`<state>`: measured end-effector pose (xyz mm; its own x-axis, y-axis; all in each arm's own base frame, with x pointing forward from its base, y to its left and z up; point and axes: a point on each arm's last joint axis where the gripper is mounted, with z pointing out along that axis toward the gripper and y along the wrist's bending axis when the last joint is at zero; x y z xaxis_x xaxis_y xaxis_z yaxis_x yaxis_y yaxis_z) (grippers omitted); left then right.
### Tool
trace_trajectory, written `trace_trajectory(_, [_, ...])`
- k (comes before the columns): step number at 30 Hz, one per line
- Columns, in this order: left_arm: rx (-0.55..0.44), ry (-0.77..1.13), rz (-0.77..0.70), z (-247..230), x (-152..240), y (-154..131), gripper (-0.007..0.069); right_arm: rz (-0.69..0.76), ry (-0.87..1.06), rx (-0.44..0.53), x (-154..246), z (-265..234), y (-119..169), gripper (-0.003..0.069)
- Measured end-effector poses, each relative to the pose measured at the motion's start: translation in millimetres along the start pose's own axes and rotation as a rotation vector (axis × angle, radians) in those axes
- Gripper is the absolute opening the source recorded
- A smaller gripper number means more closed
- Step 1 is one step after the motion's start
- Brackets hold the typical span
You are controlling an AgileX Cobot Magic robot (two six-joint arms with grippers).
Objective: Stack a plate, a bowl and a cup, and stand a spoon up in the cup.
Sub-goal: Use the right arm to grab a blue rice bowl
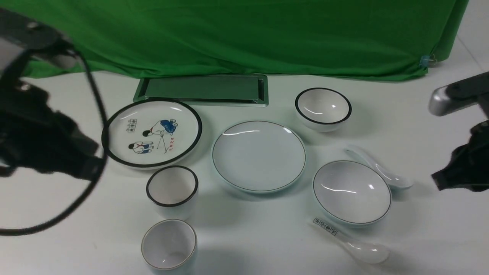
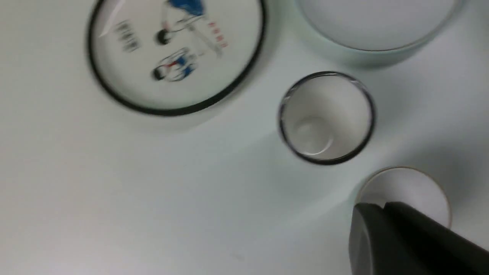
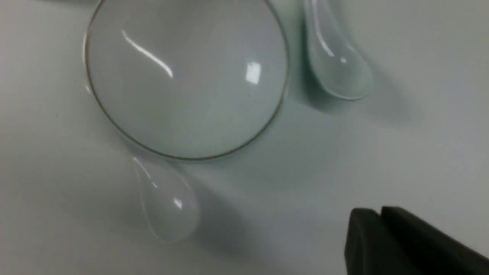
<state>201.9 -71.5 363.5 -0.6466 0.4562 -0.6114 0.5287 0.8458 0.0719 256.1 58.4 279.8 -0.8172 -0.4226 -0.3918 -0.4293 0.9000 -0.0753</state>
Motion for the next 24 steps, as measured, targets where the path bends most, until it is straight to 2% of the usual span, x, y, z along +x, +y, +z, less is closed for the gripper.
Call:
trace_trajectory(2, [0.052, 0.028, 0.065, 16.6, -13.7, -11.7, -0.0029, -0.015, 0.015, -0.018, -10.4, 19.7, 6.6, 0.0217])
trace_trajectory(3, [0.061, 0.032, 0.076, 19.7, -16.1, -14.0, -0.0029, -0.017, 0.015, -0.022, -12.6, 23.6, 8.1, 0.0242])
trace_trajectory(5, [0.111, 0.066, 0.137, 38.9, -28.2, -28.3, -0.0029, 0.018, 0.022, -0.026, -22.2, 50.4, 9.9, 0.0409])
trace_trajectory(8, [0.147, 0.106, 0.171, 56.8, -32.6, -40.1, -0.0029, 0.068, 0.055, -0.029, -27.1, 78.6, 9.1, 0.0514])
trace_trajectory(11, [0.163, 0.141, 0.184, 69.9, -33.0, -45.0, -0.0029, 0.103, 0.096, -0.033, -26.8, 101.8, 9.1, 0.0533])
trace_trajectory(15, [0.161, 0.157, 0.187, 81.7, -34.0, -45.0, -0.0029, 0.140, 0.134, -0.050, -25.1, 127.1, 11.7, 0.0473])
trace_trajectory(21, [0.150, 0.124, 0.205, 85.3, -37.4, -44.2, -0.0029, 0.200, 0.087, -0.076, -33.6, 125.3, 13.9, 0.0150])
trace_trajectory(24, [0.148, 0.121, 0.207, 85.2, -37.8, -44.1, -0.0029, 0.176, 0.059, -0.090, -43.5, 108.8, 13.8, 0.0082])
